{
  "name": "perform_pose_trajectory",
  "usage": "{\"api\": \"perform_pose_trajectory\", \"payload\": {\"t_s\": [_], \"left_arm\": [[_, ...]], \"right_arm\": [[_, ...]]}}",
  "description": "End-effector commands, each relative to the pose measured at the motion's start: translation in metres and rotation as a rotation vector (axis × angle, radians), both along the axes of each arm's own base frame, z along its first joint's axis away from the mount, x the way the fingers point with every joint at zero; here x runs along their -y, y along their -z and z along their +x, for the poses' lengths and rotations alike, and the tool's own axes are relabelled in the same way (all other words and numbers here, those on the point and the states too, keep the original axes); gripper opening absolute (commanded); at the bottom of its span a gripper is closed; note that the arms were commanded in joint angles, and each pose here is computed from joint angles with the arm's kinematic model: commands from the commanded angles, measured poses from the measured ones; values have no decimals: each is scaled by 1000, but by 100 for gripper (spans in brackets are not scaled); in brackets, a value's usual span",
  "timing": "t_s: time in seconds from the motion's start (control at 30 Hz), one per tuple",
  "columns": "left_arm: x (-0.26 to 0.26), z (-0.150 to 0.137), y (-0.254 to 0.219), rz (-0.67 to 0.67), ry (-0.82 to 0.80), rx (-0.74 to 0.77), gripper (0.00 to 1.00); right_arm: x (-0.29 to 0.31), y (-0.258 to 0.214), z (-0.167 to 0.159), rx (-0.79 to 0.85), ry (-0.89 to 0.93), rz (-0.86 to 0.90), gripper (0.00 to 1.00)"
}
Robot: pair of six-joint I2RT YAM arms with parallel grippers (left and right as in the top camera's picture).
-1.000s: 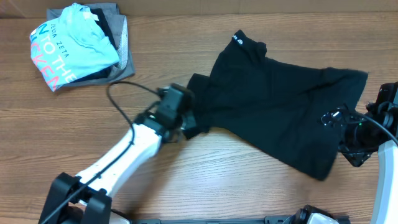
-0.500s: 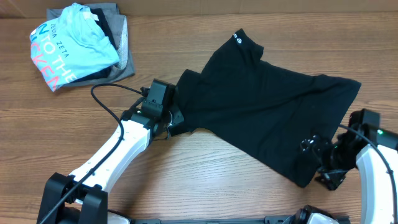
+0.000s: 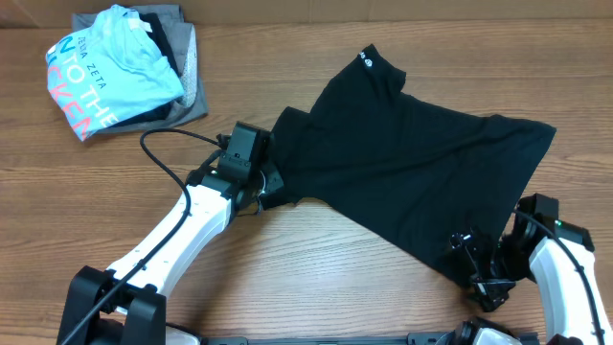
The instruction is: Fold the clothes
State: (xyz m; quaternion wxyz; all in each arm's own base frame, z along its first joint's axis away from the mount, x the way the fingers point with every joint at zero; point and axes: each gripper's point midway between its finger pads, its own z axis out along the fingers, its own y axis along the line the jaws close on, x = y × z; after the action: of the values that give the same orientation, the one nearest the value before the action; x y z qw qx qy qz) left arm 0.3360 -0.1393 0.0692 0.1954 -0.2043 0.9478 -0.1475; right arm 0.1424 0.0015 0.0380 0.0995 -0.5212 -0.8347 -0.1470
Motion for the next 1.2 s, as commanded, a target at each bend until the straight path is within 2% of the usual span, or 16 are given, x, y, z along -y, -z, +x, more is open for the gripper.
{"api": "perform_pose_trajectory", "payload": {"t_s": [0.0,0.2,0.57,0.77,0.87,0.93,1.0,1.07,1.17], "left_arm": [[4,4,-10,-13,4,25,8],[4,4,-10,-13,3,25,8],[4,4,-10,-13,3,24,10],[4,4,-10,-12,3,22,11],[4,3,-9,-11,4,19,12],[3,2,-9,-9,4,16,11],[4,2,-9,-9,5,15,5],[3,2,-10,-10,4,18,4],[5,2,-16,-19,14,35,4]], "right_arm": [[10,12,-8,-75,129,-78,100],[24,15,-15,-131,212,-170,100],[21,27,-18,-134,258,-162,98],[14,37,-16,-104,264,-127,54],[14,39,-17,-104,263,-128,39],[14,39,-17,-105,264,-128,33],[15,39,-16,-102,264,-130,22],[16,37,-13,-94,264,-135,6],[23,28,-5,-81,264,-157,4]]}}
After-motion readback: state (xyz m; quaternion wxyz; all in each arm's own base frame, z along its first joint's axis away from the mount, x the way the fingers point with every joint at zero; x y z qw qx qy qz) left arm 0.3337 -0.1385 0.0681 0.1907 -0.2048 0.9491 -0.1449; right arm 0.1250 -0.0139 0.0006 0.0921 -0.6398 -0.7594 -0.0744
